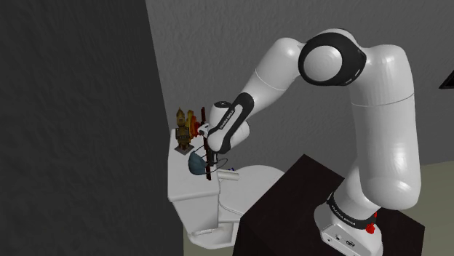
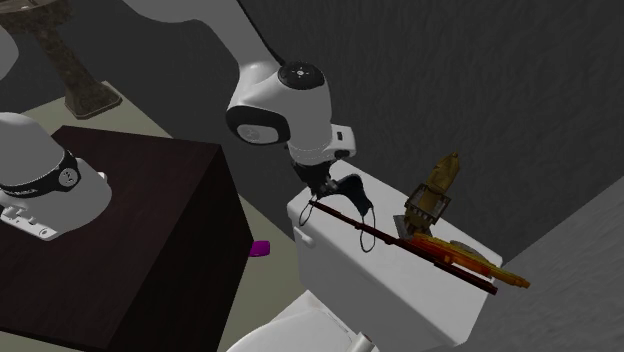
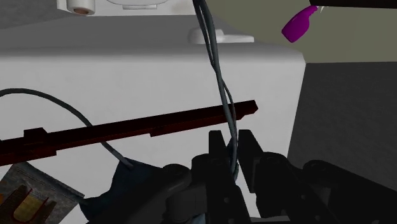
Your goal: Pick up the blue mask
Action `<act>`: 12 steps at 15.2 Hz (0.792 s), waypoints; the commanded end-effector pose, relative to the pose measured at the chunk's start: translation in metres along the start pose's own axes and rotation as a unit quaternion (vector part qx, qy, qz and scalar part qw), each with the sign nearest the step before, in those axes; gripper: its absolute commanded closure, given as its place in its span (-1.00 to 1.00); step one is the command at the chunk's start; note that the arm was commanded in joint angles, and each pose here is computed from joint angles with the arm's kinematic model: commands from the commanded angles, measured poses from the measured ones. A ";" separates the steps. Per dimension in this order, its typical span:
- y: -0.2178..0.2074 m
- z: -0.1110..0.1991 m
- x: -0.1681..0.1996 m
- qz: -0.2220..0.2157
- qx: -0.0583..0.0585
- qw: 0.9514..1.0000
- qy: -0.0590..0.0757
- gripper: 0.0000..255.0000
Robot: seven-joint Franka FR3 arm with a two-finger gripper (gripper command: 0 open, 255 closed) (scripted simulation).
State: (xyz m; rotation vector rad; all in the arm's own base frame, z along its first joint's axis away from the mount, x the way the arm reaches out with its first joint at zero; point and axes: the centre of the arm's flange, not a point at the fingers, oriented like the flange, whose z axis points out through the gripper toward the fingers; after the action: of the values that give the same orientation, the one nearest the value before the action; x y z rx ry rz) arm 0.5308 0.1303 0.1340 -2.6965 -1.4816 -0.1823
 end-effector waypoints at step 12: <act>0.000 -0.067 0.008 0.000 0.000 1.000 0.000 1.00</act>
State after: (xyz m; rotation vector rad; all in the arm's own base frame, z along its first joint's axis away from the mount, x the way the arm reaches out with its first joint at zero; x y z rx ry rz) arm 0.5307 0.1296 0.1958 -2.6970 -1.4811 -0.1827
